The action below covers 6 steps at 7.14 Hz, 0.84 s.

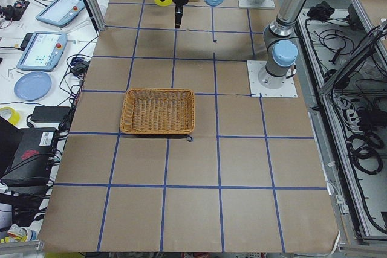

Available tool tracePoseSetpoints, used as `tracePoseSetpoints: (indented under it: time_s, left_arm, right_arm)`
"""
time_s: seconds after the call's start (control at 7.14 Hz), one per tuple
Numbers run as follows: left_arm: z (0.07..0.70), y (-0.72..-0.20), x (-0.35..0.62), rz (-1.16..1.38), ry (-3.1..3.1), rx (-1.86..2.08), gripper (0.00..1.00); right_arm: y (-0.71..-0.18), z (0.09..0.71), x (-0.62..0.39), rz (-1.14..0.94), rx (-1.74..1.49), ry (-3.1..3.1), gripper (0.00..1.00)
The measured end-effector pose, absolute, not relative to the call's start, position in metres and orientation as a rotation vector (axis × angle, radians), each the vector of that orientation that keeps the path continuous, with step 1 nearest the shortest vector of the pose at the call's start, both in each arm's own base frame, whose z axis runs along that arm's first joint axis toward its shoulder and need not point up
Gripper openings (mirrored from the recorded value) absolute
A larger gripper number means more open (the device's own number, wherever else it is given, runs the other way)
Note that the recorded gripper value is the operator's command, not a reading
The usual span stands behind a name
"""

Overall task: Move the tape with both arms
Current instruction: 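Carry the tape roll with the right gripper to the table center and lower it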

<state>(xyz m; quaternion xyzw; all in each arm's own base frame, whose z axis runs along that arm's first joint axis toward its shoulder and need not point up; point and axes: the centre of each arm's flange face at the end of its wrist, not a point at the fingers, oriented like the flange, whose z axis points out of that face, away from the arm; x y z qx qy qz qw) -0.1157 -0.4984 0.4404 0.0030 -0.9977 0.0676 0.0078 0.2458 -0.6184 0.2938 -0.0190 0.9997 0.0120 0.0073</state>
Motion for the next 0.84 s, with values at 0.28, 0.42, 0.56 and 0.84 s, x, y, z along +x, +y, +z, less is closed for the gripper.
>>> tracePoseSetpoints:
  time_s: [0.28,0.42,0.56,0.84]
  left_arm:
    - [0.44,-0.499,-0.116,0.21,-3.117,0.009,1.0]
    - [0.439,-0.499,-0.116,0.21,-3.117,0.009,1.0]
    - [0.439,-0.5,-0.116,0.21,-3.115,0.009,1.0]
    - [0.437,-0.501,-0.117,0.208,-3.111,0.006,1.0]
  right_arm:
    - [-0.562,0.247,0.321,0.036,-0.014,3.129,0.0]
    - [-0.534,0.232,0.339,0.04,-0.039,3.139,0.0]
    - [-0.514,0.225,0.343,0.058,-0.058,3.152,0.0]
    - [-0.479,0.225,0.334,0.116,-0.084,3.18,0.0]
